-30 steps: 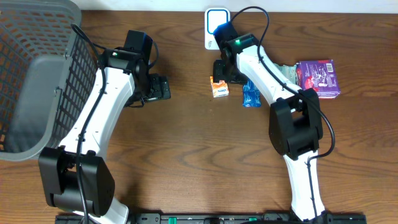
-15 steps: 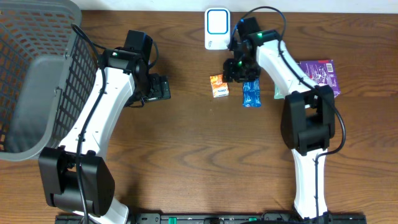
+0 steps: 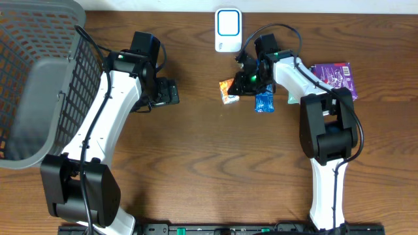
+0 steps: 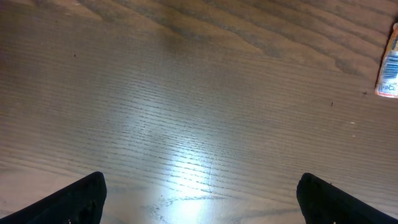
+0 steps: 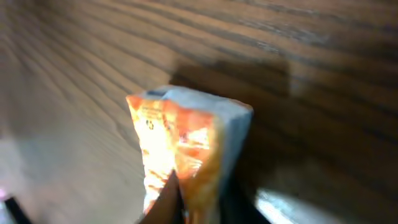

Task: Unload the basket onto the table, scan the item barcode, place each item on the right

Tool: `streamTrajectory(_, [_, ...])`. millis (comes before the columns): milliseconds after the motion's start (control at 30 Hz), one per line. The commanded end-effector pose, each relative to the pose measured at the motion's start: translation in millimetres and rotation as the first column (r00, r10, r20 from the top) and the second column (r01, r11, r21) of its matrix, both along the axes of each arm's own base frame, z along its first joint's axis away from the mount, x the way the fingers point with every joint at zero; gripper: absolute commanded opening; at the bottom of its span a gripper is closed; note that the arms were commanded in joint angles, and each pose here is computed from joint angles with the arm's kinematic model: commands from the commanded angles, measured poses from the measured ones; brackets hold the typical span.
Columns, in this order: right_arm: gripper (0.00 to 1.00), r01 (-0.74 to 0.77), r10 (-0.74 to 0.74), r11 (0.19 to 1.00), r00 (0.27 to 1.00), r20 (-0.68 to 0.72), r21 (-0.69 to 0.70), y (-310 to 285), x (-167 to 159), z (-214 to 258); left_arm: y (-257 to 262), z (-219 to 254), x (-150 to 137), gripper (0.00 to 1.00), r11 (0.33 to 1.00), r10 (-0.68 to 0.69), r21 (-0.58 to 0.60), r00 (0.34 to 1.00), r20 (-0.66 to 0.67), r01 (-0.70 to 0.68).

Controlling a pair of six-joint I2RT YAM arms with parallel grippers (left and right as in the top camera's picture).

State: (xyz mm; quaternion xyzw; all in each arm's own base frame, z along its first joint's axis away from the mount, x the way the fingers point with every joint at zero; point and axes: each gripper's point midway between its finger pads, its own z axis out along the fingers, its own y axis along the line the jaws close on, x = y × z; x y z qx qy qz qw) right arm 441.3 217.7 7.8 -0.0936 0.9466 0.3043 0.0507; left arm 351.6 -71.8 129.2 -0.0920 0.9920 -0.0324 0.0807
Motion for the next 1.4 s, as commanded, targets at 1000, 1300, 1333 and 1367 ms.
streamTrajectory(1000, [0.01,-0.142,0.116,0.597,0.989,0.091,0.789,-7.7,4.1,159.5,2.7,0.8,-0.7,0.98,1.000,-0.010,0.015,1.000,0.003,0.010])
streamTrajectory(1300, [0.01,0.164,-0.221,0.898,0.971,0.095,0.407,-32.9,68.1,134.1,2.7,0.8,-0.7,0.98,1.000,-0.010,0.015,1.000,0.003,0.010])
streamTrajectory(1333, [0.01,0.202,-0.267,0.919,0.951,0.158,0.340,-41.0,77.7,139.2,2.7,0.9,-0.6,0.98,1.000,-0.010,0.015,1.000,0.004,0.010])
streamTrajectory(1367, [0.01,0.257,-0.317,0.932,0.920,0.231,0.257,-52.0,88.7,144.2,2.7,0.9,-0.6,0.98,1.000,-0.010,0.015,1.000,0.004,0.010])
